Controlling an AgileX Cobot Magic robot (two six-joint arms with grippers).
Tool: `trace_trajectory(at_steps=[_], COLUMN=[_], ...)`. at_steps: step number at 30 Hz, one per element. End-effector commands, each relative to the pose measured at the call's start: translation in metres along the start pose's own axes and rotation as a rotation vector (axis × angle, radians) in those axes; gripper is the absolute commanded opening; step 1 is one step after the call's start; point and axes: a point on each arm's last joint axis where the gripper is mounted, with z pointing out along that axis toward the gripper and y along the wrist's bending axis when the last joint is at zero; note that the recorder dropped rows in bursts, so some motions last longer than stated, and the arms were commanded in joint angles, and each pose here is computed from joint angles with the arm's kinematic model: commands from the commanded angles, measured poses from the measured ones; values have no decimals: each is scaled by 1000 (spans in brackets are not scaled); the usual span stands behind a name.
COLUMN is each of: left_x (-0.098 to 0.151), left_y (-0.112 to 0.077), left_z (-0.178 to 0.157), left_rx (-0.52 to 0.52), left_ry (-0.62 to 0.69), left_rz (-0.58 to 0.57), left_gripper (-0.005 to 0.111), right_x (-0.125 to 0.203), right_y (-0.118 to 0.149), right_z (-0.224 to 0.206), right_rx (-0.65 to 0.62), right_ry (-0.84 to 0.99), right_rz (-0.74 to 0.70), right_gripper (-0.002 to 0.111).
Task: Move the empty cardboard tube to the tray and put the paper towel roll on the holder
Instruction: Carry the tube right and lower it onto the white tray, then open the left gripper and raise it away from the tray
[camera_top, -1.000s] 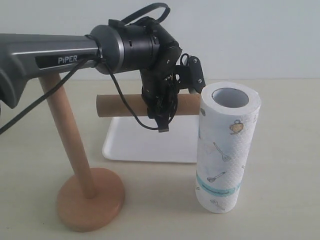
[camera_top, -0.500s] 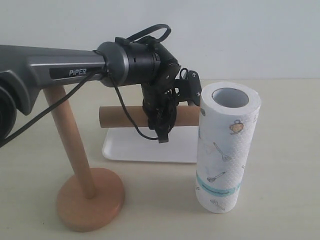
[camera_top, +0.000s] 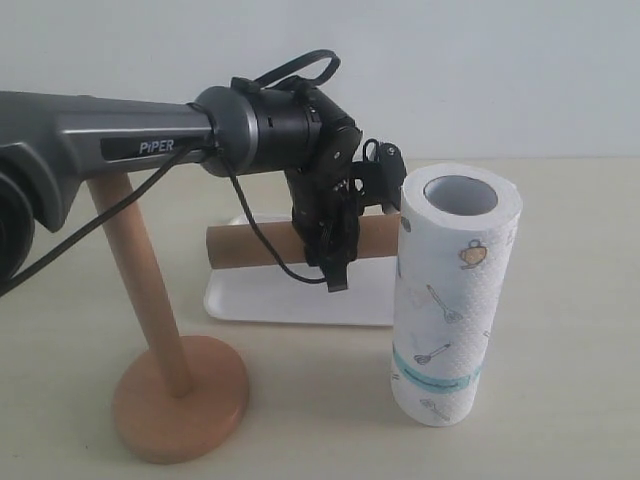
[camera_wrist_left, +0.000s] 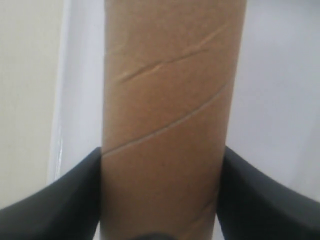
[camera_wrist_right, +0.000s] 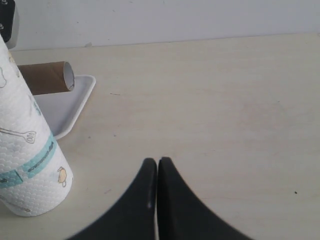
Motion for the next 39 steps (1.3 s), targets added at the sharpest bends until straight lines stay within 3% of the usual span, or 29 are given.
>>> trace_trajectory(at_steps=[1,12,17,22,29,34,39], left_x=[2,3,8,7,9,11,4], left_y=[-2,-2,11,28,46,52,39], left_z=[4,4,-14,-56,-128,-172,-259], left_rx=[16,14,-66,-152,-237,-261,-348], left_ry=[9,15,70,13,-105,-213,-428], left_rz=[-11,-9,56,-12,-88,-188,-188], left_gripper=[57,58,58,49,4,4,4], right_x=[-1,-1,-1,-1,-1,-1,-1], right_y=[0,0,0,0,0,0,0], right_z=[0,0,0,0,0,0,0], right_rx=[-1,-1,-1,-1,-1,-1,-1], right_ry=[-9,-9,-9,-9,-9,-9,-9], right_rz=[-7,-7,-7,-7,-7,-7,-7], right_gripper=[0,0,0,0,0,0,0])
